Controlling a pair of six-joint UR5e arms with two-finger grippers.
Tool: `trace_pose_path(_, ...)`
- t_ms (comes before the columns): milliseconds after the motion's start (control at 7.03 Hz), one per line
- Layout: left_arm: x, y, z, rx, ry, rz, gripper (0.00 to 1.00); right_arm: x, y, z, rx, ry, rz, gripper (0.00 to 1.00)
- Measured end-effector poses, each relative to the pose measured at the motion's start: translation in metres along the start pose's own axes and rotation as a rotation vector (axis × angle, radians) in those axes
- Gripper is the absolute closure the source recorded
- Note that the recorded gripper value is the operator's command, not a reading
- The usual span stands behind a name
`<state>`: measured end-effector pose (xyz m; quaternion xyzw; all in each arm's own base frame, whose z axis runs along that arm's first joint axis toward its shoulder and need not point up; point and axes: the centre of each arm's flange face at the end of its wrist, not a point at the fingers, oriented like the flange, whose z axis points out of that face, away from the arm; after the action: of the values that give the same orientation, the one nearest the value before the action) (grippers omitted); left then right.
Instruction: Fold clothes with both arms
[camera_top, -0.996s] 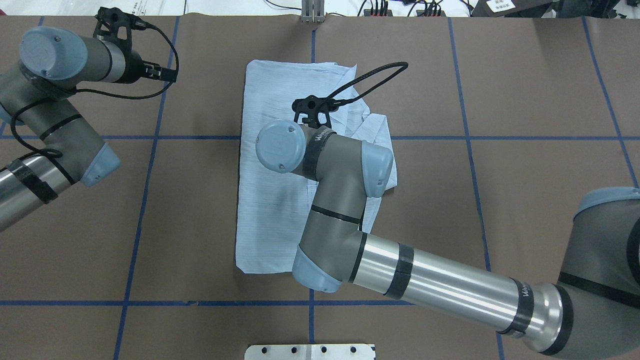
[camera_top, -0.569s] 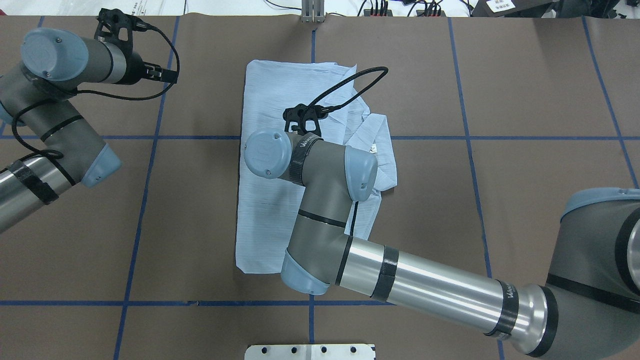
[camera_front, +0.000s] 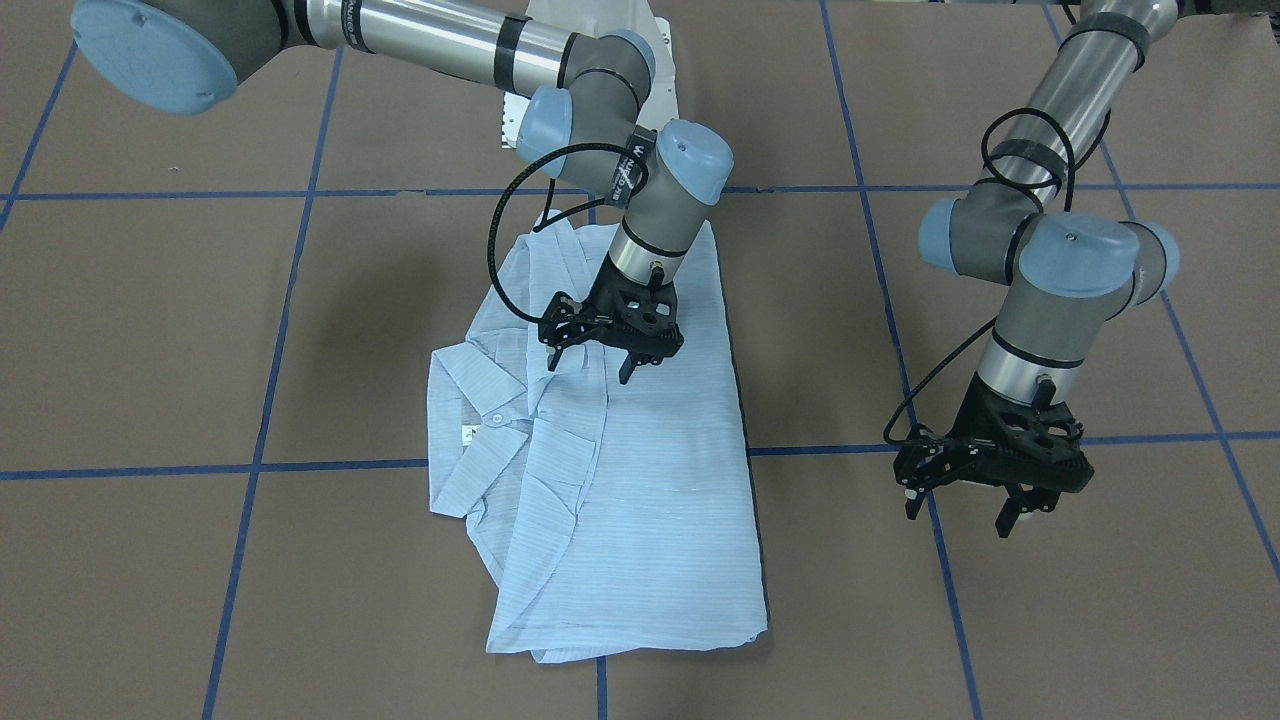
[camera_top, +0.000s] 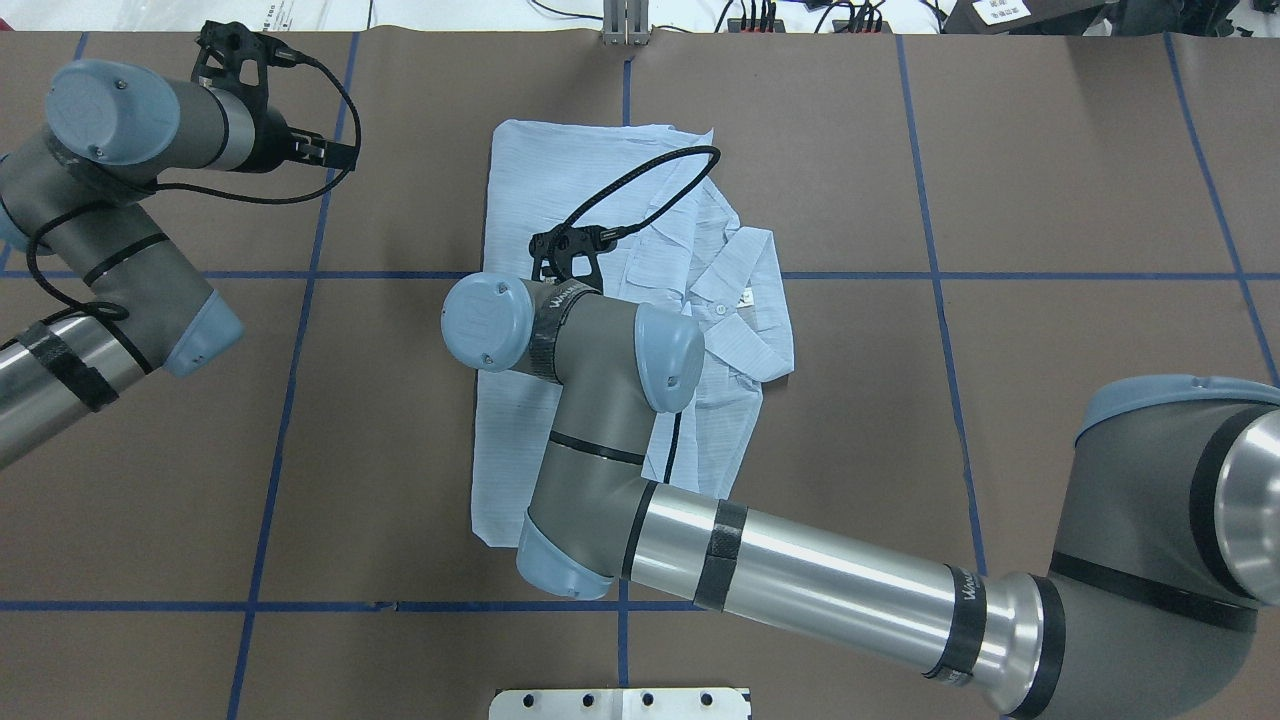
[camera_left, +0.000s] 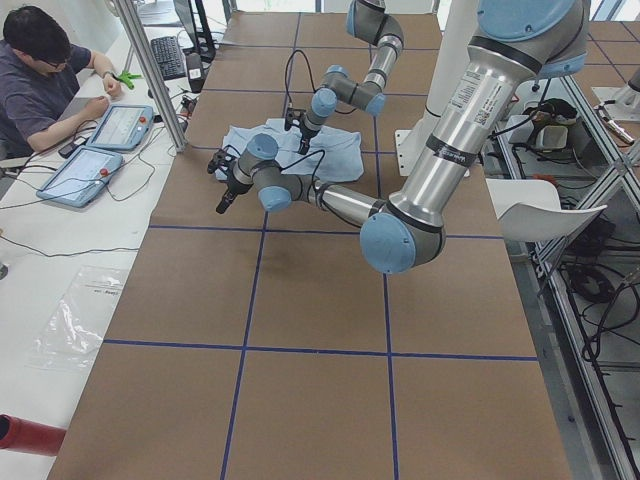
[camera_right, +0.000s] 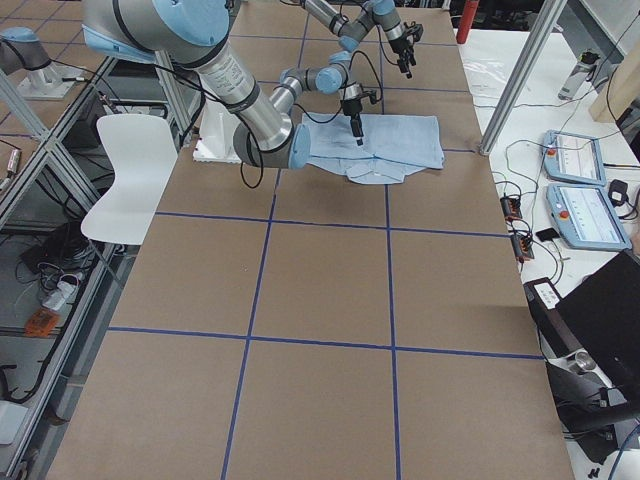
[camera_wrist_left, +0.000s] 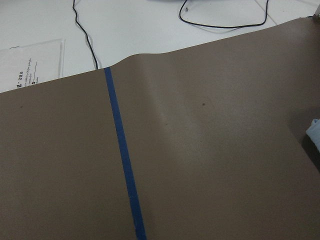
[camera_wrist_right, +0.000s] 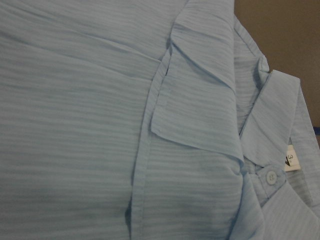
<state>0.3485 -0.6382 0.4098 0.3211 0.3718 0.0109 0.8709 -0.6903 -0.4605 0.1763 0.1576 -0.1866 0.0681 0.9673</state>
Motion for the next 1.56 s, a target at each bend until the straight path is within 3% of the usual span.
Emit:
trace_pose_path(853,0.001,0.002,0.001,-0.003,0.0,-0.001,0.0,0.003,0.003,0.015,-0.009,0.041,-0.034,0.0)
trace_pose_path(1565,0.005,0.007,0.004,-0.007,0.004,0.002,0.0,0.016,-0.004,0.016,-0.025,0.108,-0.096,0.0)
